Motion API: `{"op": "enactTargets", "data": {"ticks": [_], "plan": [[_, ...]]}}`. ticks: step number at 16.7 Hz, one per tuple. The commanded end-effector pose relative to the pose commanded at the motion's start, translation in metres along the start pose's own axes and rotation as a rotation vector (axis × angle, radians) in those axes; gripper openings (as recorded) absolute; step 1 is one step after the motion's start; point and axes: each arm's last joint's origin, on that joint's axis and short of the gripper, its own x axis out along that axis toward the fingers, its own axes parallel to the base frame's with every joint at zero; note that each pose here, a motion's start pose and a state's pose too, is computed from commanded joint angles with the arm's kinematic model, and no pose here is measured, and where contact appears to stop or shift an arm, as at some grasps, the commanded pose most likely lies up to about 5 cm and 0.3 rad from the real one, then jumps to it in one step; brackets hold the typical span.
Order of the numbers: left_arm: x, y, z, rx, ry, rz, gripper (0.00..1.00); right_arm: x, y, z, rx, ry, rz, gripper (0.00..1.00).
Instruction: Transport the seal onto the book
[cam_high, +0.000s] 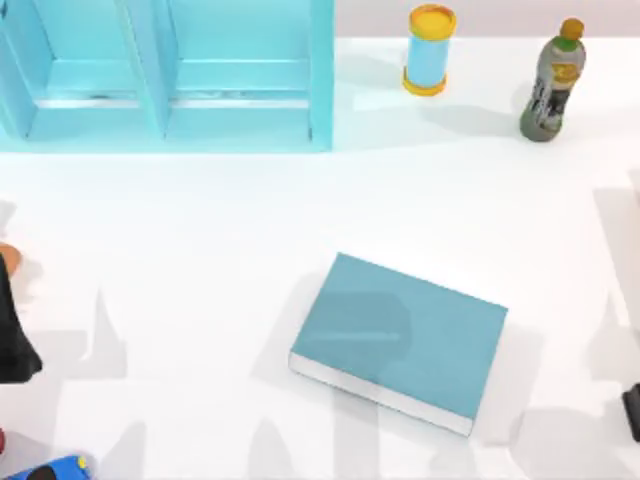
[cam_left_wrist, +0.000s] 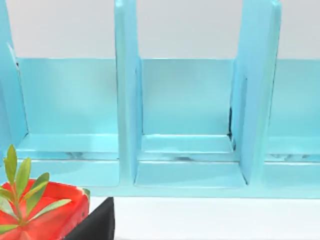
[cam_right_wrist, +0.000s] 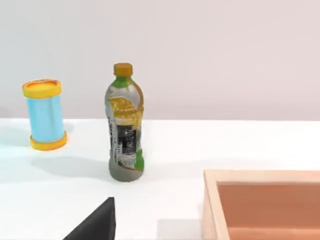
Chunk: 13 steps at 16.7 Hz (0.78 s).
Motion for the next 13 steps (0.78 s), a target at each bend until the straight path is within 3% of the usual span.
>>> {"op": "enactTargets", "data": {"ticks": [7,13], "plan": [[0.0,0.0,0.0,0.0,0.0,0.0,1.0,0.021,-0.013,0.071,-0.082,0.353,-0.078,1.0],[0.0,0.0,0.0,0.0,0.0,0.0,1.0,0.106,-0.051,0.118,-0.108,0.875,-0.106,1.0]]}}
